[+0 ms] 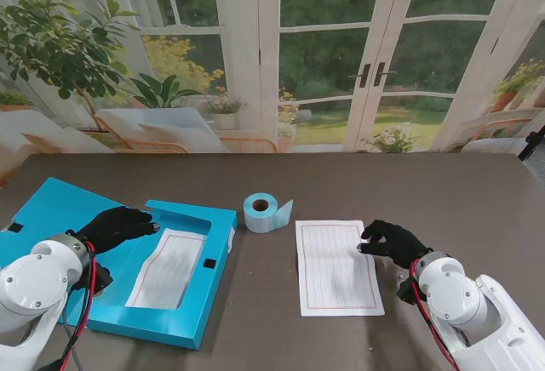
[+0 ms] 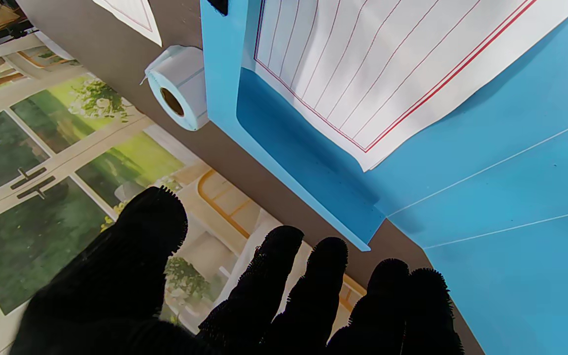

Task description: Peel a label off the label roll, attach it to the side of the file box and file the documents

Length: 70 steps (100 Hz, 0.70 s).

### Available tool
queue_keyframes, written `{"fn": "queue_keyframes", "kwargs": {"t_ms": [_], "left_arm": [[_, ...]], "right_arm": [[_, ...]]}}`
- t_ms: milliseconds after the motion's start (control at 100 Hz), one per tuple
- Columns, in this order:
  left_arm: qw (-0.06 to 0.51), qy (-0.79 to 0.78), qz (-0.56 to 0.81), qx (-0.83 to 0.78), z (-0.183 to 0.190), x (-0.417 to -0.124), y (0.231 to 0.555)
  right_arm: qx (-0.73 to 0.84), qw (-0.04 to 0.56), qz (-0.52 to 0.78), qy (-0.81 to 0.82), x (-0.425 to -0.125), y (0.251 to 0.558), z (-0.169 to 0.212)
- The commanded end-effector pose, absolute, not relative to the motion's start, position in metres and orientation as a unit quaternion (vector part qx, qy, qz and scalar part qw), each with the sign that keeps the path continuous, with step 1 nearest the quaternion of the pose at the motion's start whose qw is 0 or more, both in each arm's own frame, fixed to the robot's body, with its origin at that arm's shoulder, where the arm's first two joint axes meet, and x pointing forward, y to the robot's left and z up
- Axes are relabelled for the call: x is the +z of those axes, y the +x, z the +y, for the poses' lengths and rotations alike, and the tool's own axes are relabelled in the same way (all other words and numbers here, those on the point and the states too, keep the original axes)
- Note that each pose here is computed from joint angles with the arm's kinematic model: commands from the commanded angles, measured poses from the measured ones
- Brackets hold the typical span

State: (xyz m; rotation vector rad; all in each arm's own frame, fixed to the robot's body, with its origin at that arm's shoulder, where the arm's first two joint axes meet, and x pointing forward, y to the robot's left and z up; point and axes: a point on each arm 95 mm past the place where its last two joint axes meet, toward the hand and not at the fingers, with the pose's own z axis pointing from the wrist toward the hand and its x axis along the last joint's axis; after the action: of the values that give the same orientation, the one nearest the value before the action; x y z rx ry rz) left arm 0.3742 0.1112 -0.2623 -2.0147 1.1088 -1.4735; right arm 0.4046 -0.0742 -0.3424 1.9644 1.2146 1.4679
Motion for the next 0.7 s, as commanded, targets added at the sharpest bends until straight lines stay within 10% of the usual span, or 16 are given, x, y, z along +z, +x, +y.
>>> {"fn": "queue_keyframes", "kwargs": {"t_ms": [0,690], "left_arm": [[0.194,-0.727,0.399,-0.524,0.111,-0.267,0.372],[0.186,-0.73,0.4,-0.521,0.112,-0.269,0.367]], "right_arm": [[0.516,0.179,0.435,0.716,-0.347,0.401,-0.069],[0.502,0.102,0.441,0.737,-0.364,0.41,-0.075]]}}
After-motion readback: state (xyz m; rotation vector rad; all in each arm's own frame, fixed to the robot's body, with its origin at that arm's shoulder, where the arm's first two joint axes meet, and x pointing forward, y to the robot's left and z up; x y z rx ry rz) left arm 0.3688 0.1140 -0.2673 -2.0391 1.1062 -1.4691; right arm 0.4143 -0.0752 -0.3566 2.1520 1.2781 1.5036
